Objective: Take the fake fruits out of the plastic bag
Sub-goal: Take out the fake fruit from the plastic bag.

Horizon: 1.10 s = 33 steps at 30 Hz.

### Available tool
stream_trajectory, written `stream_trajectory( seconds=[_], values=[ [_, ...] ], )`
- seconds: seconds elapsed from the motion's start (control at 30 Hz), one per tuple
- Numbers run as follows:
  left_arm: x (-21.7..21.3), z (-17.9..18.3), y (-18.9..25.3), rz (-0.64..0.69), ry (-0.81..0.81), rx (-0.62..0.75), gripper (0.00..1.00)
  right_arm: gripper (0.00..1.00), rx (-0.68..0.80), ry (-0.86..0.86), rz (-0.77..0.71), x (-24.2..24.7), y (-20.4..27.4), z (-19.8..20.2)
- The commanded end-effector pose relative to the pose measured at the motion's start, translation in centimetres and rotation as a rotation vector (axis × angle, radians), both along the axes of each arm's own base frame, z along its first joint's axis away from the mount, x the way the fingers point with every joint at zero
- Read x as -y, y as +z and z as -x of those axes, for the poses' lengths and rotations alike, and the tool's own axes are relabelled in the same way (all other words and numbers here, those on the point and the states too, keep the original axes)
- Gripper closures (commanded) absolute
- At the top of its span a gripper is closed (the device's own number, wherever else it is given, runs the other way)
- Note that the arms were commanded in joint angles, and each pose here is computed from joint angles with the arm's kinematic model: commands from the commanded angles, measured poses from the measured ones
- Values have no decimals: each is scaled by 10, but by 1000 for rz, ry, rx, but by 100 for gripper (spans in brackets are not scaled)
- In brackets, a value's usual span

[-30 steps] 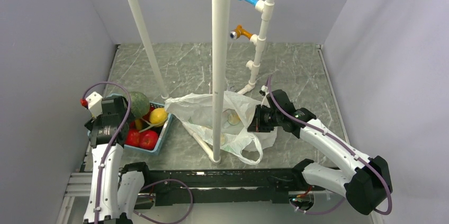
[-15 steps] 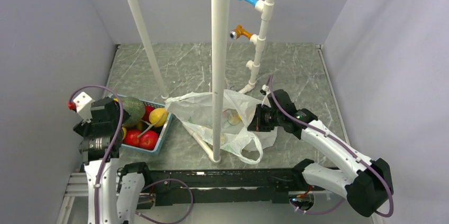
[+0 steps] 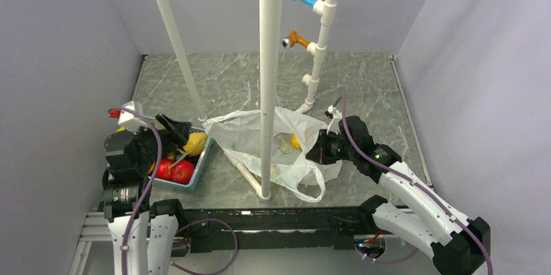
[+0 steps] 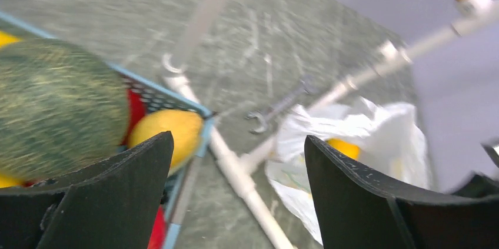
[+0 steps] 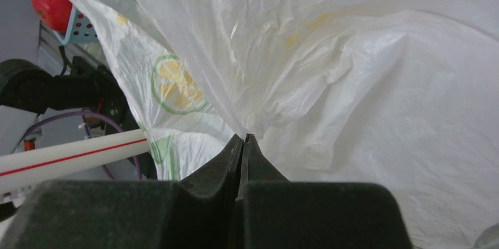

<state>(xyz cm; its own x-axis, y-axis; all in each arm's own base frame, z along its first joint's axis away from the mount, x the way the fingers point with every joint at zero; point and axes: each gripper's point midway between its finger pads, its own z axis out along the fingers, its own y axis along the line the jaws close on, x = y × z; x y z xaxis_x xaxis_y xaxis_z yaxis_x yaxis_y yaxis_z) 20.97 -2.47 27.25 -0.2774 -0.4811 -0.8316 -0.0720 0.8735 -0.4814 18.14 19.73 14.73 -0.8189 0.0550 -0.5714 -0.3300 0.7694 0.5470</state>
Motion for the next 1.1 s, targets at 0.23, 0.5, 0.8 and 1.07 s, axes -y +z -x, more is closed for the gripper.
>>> stream_trajectory(
  seconds=[0.23,0.5,0.8,1.07],
  values=[
    [119,3,12,160,-587,118,15,100,75,148,-116,-17,6,14],
    [195,19,-27,161,-778,25,24,100,83,149,-97,-13,12,16],
    [190,47,-41,138,-785,72,22,100,54,-6,-40,7,4,11],
    [152,68,17,135,-721,173,14,100,70,-30,-57,4,14,2]
  ],
)
